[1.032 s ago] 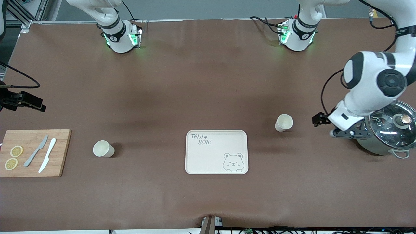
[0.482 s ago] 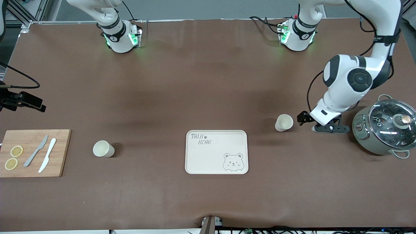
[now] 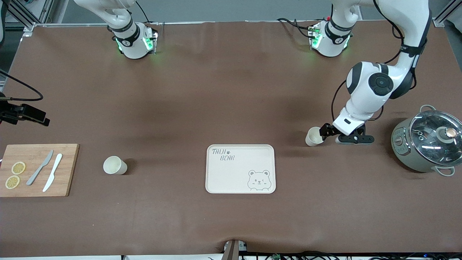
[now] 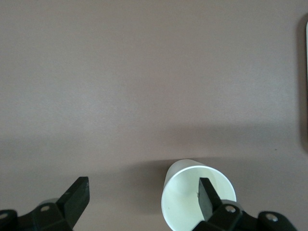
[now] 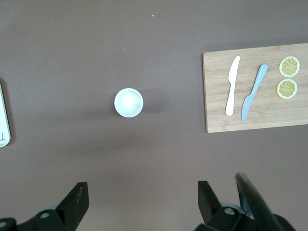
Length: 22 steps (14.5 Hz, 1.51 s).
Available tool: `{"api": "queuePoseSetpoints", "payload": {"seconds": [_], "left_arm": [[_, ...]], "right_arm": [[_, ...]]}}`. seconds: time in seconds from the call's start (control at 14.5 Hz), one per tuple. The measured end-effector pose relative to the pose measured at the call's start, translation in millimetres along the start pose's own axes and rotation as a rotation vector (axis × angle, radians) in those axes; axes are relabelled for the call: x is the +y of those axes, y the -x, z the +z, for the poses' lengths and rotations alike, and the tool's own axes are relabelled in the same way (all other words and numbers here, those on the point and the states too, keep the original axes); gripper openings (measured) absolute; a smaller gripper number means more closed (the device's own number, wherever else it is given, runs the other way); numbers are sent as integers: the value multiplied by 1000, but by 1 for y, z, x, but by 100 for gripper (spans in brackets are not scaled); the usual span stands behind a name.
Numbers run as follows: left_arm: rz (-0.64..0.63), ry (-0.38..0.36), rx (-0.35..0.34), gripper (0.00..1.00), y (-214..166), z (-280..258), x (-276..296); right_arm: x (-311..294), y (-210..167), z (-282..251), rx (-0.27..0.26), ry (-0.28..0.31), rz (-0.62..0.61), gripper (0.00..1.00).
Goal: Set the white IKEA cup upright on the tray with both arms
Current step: 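Grasp the cup with the left gripper while the right gripper reaches the other cup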
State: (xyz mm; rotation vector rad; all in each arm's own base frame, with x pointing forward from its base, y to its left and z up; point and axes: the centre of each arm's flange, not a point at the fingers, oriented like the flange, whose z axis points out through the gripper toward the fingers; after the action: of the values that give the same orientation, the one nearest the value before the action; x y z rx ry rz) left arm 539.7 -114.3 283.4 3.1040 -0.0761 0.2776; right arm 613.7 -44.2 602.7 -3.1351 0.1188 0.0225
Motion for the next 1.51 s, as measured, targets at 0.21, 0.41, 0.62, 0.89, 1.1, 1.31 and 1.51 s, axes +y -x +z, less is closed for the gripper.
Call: {"api": "queuePoseSetpoints", "payload": {"seconds": [0.21,0.41,0.62,0.89,1.1,1.31,1.51], "left_arm": [[2,7,7,100,14,20,1],[9,10,0,100,21,30,5],[-3,11,-8,100,24,35,11],[-6,12,-26,100,30,44,20],[-5,11,-35,100,32,49,20],[-5,10,-44,100,34,53,20],[-6,8,-58,100,37,61,19]], "right_arm": [[10,-1,0,5,-9,18,100],[11,-7,3,27,-78,31,100],[7,-15,17,23,-85,-25,100],[11,-43,69,63,-58,-78,100],[30,-60,118,35,-10,-94,100],[38,-72,161,2,-9,-95,100],[34,-81,200,-34,-12,-123,100]]}}
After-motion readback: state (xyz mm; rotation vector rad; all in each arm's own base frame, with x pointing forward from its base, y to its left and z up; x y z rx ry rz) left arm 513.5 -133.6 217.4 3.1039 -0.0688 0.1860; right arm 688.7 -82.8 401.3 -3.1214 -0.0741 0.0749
